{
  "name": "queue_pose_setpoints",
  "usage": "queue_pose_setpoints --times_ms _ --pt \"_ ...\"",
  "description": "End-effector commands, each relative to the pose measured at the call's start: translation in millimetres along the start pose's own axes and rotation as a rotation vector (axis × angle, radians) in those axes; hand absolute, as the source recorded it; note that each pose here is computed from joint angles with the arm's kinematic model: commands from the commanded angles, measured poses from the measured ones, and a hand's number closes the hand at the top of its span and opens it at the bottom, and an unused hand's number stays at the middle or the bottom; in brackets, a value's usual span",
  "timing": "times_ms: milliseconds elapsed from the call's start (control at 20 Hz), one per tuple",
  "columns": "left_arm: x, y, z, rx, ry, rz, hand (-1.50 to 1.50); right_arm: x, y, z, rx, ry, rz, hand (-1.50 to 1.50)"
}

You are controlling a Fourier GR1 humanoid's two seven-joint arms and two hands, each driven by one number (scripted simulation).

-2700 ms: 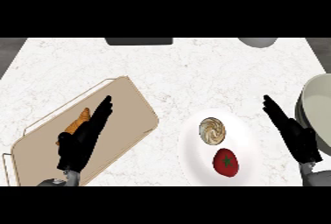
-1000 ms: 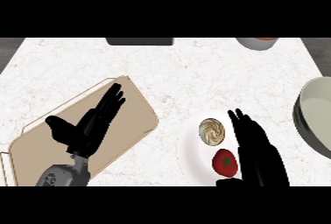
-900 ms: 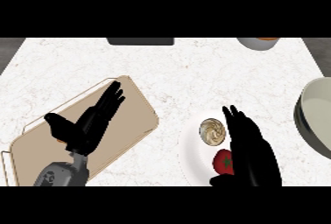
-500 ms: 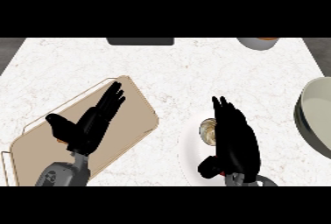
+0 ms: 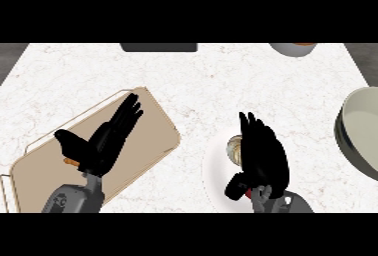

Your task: Pick the cupcake from the plate and place it in the bowl

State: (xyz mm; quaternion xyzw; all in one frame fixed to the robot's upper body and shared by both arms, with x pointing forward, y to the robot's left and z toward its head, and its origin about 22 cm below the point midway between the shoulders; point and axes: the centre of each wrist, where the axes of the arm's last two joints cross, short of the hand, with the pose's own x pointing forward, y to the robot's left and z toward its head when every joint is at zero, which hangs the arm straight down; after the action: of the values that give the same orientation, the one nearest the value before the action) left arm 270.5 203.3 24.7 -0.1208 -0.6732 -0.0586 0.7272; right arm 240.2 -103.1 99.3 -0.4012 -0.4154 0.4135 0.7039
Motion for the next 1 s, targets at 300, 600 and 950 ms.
queue_pose_setpoints --times_ms 300,600,950 --pt "0 5 3 -0.006 0.007 -0.007 0.00 4 34 0 0.030 0.138 0.091 -1.50" --pt "-2 -8 -13 -0.003 -0.012 -0.013 0.00 11 35 -23 0.009 0.150 0.080 -1.50" --pt "-4 -8 9 0.016 -0.013 0.002 0.00 4 48 -40 -0.015 0.154 0.086 -1.50"
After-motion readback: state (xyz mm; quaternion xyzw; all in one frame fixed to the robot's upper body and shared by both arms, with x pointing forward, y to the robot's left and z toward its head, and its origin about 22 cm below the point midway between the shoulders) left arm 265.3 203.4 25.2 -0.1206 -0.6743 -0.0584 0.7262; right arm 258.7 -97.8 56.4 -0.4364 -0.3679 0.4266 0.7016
